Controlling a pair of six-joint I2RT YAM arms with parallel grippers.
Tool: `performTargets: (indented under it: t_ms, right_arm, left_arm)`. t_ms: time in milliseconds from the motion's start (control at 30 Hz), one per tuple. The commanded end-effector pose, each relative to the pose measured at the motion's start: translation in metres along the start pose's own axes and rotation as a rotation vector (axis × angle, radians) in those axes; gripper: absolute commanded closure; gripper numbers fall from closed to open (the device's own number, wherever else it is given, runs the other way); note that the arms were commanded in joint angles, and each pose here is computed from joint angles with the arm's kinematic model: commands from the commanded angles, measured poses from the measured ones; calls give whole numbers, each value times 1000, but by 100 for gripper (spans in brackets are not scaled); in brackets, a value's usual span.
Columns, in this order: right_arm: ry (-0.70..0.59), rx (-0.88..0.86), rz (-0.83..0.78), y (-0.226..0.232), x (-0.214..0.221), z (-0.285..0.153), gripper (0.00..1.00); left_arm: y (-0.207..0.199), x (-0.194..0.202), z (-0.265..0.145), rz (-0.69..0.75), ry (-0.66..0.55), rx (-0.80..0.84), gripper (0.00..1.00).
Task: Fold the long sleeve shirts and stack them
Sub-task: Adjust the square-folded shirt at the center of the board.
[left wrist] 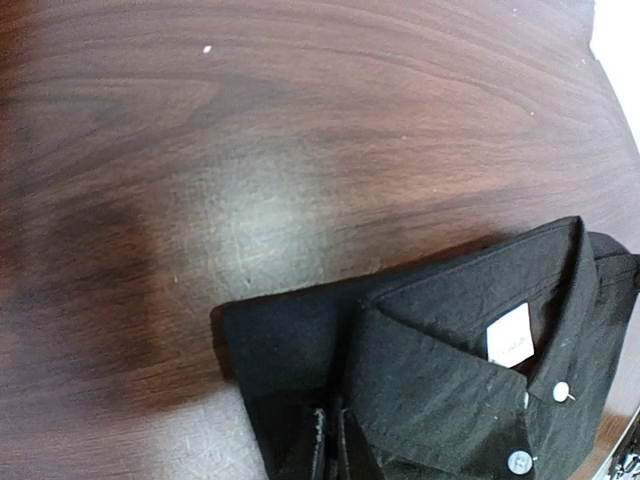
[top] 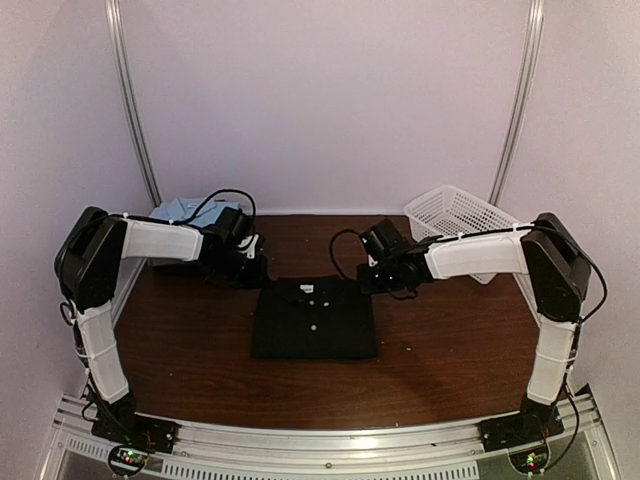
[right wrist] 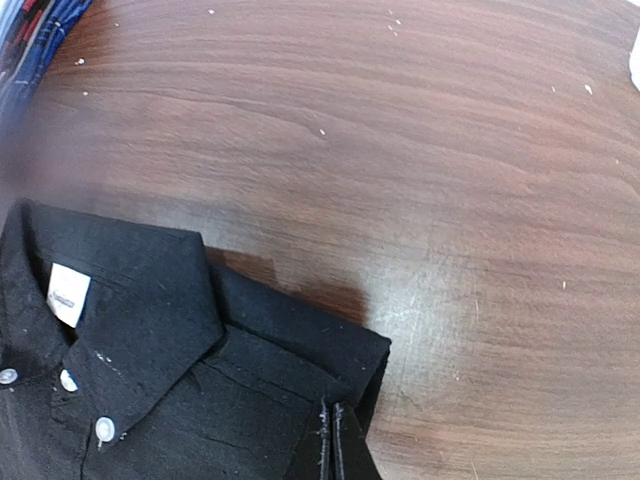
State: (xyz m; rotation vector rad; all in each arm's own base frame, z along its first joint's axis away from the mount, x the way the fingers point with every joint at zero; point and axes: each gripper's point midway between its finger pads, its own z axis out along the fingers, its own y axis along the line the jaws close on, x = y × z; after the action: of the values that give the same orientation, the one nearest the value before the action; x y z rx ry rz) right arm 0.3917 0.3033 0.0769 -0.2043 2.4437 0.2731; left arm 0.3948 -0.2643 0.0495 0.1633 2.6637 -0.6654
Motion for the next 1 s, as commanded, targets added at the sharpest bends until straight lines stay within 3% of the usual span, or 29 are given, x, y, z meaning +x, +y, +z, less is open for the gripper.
performTargets:
  t_ms: [0,300,633,867,967]
  right_arm:
    - [-13,47,14,-10,4,-5,100]
    - [17,89,39,-29,20,7,100]
    - [41,77,44,-30,29,14,100]
    - [3,75,37,-28,7,-8,71]
    - [-25,53,40,-21,-5,-23,67]
  left_arm:
    - [-20,-22,-14,57,-93,61,94]
    - [-2,-13,8,53,-67,10,92]
    - [5,-23,16,64,-71,-33,75]
    - [12,-42,2,84,-102,-97,57]
    - [10,-50,-8,98,-120,-110,51]
